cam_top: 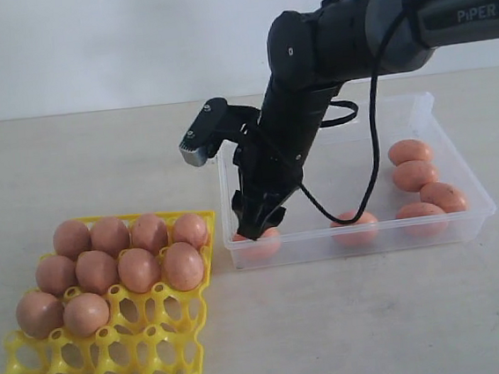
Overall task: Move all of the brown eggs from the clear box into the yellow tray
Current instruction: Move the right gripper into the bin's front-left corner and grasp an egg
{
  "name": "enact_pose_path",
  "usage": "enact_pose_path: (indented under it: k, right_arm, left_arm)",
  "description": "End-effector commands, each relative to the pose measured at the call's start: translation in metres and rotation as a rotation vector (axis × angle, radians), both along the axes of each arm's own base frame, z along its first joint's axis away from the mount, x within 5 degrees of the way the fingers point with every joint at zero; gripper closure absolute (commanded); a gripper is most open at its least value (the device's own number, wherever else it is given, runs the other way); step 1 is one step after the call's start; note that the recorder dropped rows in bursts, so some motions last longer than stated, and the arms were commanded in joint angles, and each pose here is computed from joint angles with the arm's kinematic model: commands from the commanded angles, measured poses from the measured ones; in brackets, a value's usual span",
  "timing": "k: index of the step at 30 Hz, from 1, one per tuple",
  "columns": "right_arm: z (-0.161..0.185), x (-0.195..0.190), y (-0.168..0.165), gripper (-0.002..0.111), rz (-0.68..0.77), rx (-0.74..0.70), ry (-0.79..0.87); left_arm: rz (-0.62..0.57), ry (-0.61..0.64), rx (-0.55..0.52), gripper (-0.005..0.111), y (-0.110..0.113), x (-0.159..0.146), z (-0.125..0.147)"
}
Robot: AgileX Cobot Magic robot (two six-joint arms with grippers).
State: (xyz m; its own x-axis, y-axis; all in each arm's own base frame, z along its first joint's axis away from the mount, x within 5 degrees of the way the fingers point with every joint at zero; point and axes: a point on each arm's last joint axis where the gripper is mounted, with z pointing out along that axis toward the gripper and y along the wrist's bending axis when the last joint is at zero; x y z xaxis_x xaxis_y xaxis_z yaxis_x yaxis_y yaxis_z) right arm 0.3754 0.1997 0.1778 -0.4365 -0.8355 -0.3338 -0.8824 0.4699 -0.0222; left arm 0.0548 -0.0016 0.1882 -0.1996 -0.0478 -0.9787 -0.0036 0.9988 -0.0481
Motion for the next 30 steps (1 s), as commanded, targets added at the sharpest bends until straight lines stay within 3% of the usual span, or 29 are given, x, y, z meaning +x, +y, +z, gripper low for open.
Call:
enact_pose_path:
  k: [1, 8, 30]
  right_arm:
    - [0.004, 0.001, -0.005, 0.055, 0.018, -0.061, -0.029]
    - [-0.002, 0.001, -0.005, 0.055, 0.095, -0.078, -0.032]
    - [-0.016, 0.013, 0.0, 0.055, 0.087, -0.051, -0.115]
  left_arm:
    - [-0.005, -0.006, 0.005, 0.103, 0.0, 0.0, -0.001]
    - [-0.005, -0.006, 0.005, 0.103, 0.0, 0.0, -0.001]
    - [-0.005, -0.006, 0.005, 0.103, 0.0, 0.0, -0.001]
